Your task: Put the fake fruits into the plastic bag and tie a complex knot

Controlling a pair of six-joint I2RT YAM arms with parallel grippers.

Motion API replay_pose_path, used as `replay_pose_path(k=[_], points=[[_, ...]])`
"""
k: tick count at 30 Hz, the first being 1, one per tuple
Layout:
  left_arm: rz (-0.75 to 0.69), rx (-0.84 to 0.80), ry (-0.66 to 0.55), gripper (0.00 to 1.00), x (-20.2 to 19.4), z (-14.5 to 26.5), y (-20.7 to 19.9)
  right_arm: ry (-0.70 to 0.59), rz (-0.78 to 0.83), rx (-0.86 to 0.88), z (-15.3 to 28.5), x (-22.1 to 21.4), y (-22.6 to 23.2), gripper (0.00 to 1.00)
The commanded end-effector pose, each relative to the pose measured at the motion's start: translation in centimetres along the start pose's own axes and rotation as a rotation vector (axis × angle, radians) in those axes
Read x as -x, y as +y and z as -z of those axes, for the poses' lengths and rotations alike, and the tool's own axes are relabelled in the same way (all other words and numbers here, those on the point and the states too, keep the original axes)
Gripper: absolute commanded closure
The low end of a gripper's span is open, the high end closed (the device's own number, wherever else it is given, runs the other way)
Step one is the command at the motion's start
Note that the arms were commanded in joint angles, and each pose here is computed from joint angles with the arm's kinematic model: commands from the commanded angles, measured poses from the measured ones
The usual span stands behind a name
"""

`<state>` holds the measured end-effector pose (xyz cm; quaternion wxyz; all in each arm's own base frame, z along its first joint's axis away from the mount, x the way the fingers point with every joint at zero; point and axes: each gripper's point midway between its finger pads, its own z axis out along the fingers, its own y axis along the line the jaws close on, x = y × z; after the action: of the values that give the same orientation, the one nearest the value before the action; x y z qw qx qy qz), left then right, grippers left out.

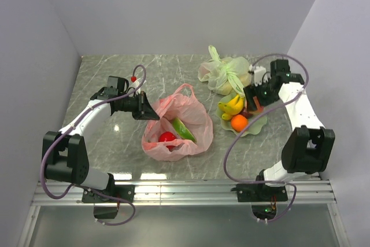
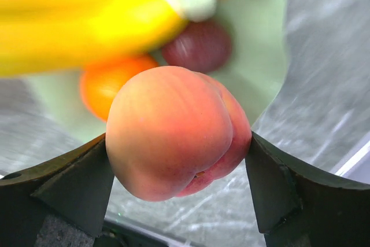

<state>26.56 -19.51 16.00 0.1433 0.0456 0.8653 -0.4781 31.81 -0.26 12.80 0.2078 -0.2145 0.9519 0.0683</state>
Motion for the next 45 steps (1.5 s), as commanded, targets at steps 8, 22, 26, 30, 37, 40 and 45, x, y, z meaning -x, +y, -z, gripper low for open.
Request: replay_pose_path(k=[8, 22, 26, 30, 37, 40, 45], points=[[-0.030, -0.072, -0.006, 1.00, 1.0, 0.4, -1.5, -0.330, 0.213, 0.349, 8.1, 10.5, 17.3, 0.36], [0.051, -0.110, -0.035, 1.00, 2.2, 1.4, -0.2, -0.267, 0.326, 0.541, -0.3, 13.8, 34.9, 0.36], [0.054, -0.109, -0.039, 0.99, 2.1, 1.4, -0.1, -0.239, 0.309, 0.511, -2.0, 14.3, 36.7, 0.01], [0.061, -0.101, -0.044, 0.98, 2.1, 1.5, 0.2, -0.295, 0.313, 0.471, -0.8, 14.6, 36.1, 0.00], [0.054, -0.090, -0.049, 0.98, 2.3, 1.6, 0.3, -0.341, 0.382, 0.501, 5.7, 11.5, 31.9, 0.00], [0.044, -0.077, -0.054, 0.96, 2.3, 1.7, 0.4, -0.334, 0.361, 0.494, 7.3, 9.1, 28.3, 0.00], [0.030, -0.050, -0.070, 0.96, 2.2, 1.9, 0.5, -0.244, 0.159, 0.283, 6.7, 5.6, 16.8, 0.00]])
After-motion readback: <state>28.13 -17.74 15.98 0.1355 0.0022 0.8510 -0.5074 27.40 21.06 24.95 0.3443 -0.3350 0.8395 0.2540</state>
